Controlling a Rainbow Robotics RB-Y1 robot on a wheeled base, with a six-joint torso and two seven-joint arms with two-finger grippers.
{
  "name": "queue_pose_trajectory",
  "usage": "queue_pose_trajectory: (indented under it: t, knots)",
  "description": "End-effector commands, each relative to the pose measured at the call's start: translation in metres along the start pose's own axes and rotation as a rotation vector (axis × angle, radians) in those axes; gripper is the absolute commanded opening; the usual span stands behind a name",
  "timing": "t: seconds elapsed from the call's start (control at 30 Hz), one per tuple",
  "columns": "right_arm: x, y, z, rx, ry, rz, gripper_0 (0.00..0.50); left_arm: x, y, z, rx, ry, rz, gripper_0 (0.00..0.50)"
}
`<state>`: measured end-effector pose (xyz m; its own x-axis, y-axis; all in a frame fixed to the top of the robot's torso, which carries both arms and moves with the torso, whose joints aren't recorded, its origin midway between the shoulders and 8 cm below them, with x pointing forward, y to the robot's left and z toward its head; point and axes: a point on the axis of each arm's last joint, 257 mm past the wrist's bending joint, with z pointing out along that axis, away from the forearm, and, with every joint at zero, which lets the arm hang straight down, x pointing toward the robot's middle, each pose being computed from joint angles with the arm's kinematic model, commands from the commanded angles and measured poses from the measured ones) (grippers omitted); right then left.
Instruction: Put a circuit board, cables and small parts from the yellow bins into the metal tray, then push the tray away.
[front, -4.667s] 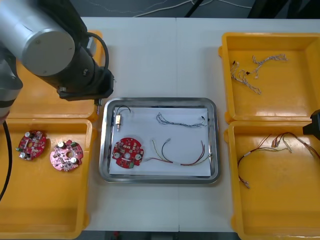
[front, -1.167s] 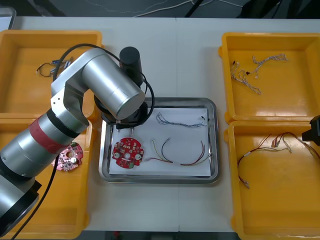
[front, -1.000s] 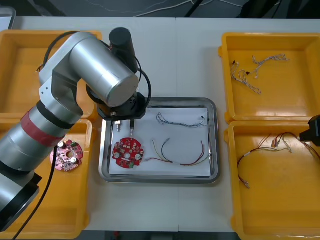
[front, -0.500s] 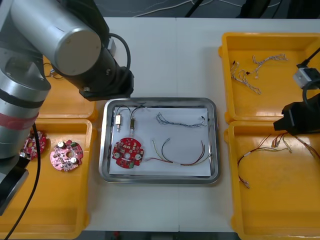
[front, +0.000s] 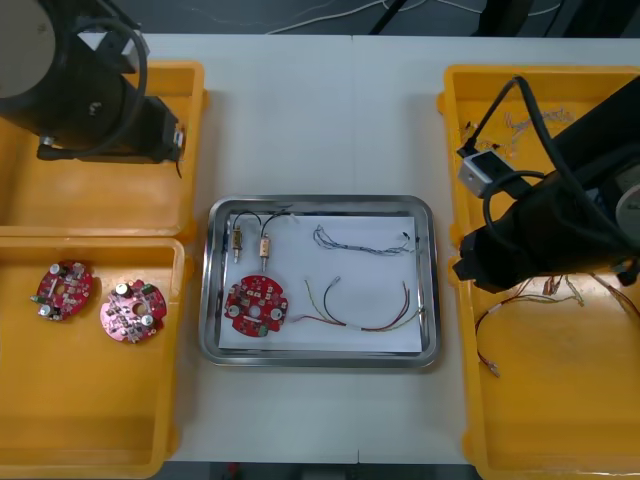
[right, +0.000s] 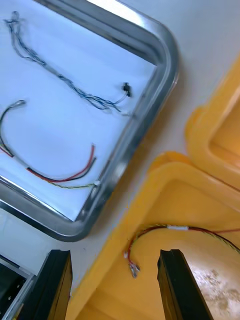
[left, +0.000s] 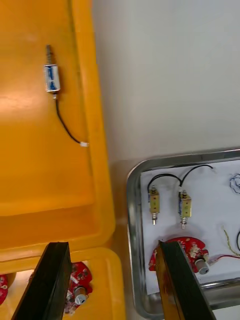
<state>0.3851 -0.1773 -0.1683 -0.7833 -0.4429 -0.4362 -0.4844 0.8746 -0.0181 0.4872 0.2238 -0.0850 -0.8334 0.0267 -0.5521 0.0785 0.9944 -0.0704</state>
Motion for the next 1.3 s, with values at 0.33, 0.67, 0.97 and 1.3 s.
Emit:
queue_pose_trajectory:
  t: [0.33, 0.67, 0.97, 1.3]
  knots:
    - [-0.029, 0.081, 0.024, 0.014, -0.019, -0.389, 0.5, 0.028, 0.109, -0.027, -0.061, -0.012, -0.155, 0.5]
    - [-0.026, 0.132, 0.061, 0.015, 0.032, -0.605, 0.5, 0.048, 0.141, -0.035, -0.158, -0.028, -0.116, 0.5]
    - [-0.019, 0.165, 0.096, 0.023, 0.043, -0.746, 0.5, 0.066, 0.163, -0.038, -0.171, -0.008, -0.027, 0.5]
    - [-0.009, 0.185, 0.121, 0.076, 0.042, -0.877, 0.5, 0.068, 0.163, -0.039, -0.163, -0.006, -0.008, 0.5]
